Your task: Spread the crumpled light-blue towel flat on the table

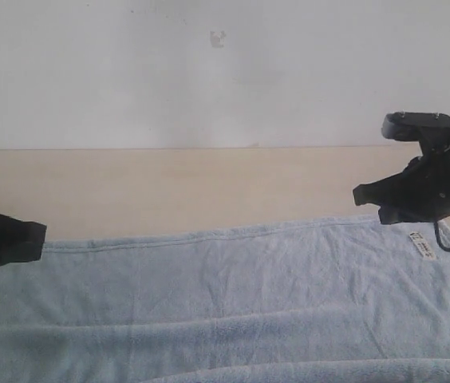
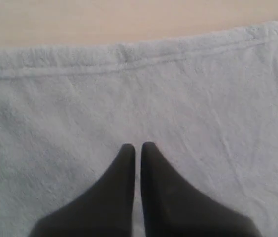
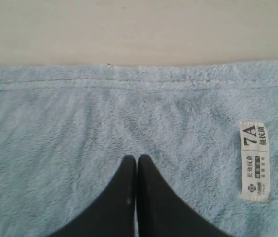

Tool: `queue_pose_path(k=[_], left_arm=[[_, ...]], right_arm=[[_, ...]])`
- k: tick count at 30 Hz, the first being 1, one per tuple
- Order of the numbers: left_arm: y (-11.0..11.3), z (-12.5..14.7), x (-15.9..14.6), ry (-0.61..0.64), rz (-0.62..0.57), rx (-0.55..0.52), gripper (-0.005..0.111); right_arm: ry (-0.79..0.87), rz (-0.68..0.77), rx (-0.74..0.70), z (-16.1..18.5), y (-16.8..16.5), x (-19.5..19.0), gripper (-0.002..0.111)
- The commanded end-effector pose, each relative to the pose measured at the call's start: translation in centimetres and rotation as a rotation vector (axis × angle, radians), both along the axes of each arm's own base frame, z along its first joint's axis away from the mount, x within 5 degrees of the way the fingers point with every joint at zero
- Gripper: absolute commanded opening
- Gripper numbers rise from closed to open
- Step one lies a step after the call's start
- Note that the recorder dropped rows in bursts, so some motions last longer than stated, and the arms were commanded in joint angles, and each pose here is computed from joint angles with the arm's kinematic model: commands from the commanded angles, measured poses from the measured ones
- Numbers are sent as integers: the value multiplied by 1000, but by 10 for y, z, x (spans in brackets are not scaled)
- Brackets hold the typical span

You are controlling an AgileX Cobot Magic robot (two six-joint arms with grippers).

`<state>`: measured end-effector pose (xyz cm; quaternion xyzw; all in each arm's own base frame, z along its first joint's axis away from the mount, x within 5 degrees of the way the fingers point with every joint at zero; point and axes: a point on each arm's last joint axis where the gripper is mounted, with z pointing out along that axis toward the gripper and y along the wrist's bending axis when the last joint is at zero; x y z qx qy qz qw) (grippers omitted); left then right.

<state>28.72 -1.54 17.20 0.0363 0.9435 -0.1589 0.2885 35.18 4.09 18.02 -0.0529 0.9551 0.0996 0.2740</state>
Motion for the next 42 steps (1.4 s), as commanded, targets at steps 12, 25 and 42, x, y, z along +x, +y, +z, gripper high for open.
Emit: queue_pose_path(k=[12, 25, 42], left_arm=[[15, -77, 61, 89, -3, 143, 4], [12, -123, 100, 160, -12, 74, 4], [13, -71, 153, -95, -131, 146, 4]], right_arm=[[-156, -127, -151, -61, -22, 33, 0], [-66, -129, -185, -118, -27, 43, 0], [84, -153, -31, -98, -81, 91, 0]])
